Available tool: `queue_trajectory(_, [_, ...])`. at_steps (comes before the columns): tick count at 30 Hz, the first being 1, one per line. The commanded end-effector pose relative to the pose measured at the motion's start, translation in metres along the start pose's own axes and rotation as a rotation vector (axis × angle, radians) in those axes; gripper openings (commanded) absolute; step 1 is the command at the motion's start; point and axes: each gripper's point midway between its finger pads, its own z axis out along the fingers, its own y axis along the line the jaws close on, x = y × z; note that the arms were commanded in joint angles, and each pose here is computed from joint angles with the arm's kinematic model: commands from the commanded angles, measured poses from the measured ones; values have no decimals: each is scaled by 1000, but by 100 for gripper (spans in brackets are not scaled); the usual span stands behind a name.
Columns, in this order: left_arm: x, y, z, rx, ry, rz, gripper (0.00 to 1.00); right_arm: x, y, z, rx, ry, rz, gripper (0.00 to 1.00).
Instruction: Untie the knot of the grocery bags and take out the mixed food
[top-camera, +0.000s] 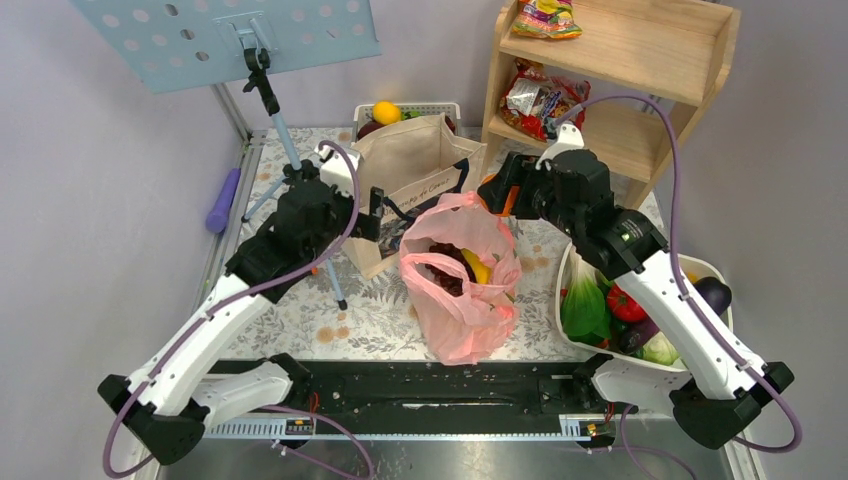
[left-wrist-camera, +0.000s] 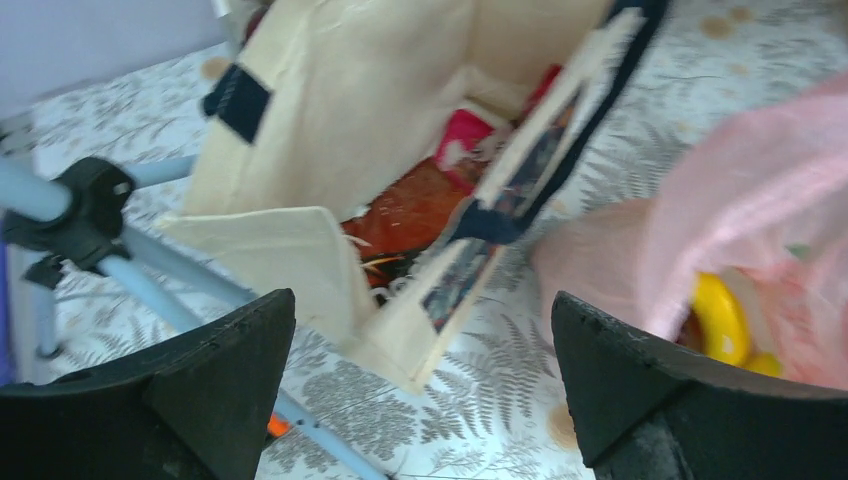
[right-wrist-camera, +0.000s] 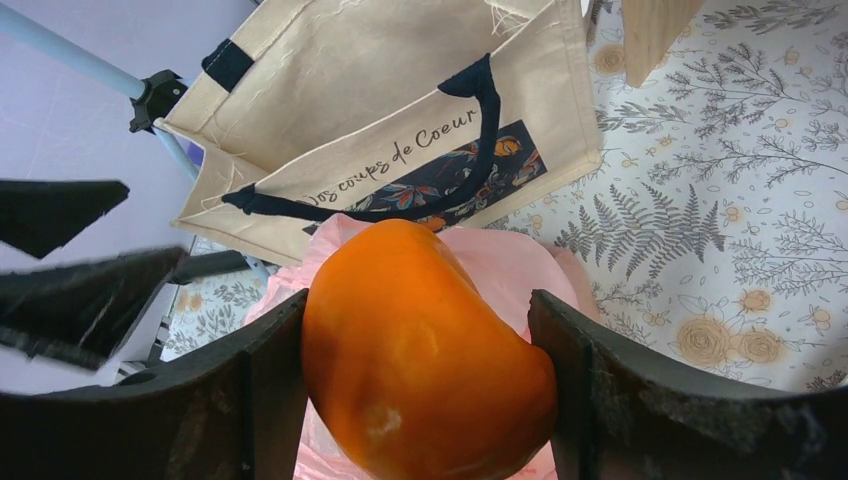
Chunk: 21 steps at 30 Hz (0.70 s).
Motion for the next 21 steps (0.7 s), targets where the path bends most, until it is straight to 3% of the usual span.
queue_trajectory(1, [6, 43, 13, -196, 59, -21, 99, -11, 9, -16, -52, -59, 12, 18])
queue_trajectory(5, [21, 64, 14, -303, 98, -65, 99, -6, 4, -20, -46, -61, 10, 19])
queue_trajectory(10, [32, 43, 32, -166, 105, -68, 92, 0, 2, -19, -45, -47, 15, 19])
queue_trajectory(14, [38, 32, 46, -103, 133, -50, 63, 2, 1, -21, -46, -45, 20, 19])
queue_trajectory(17, [37, 29, 49, -87, 146, -49, 9, 5, -2, -24, -41, -50, 19, 19])
queue_trajectory(18, [35, 24, 48, -60, 139, -59, 1, 5, -3, -25, -39, -52, 21, 19])
queue_trajectory(21, [27, 1, 43, 58, 94, -130, 0, 8, -7, -28, -32, -55, 20, 19])
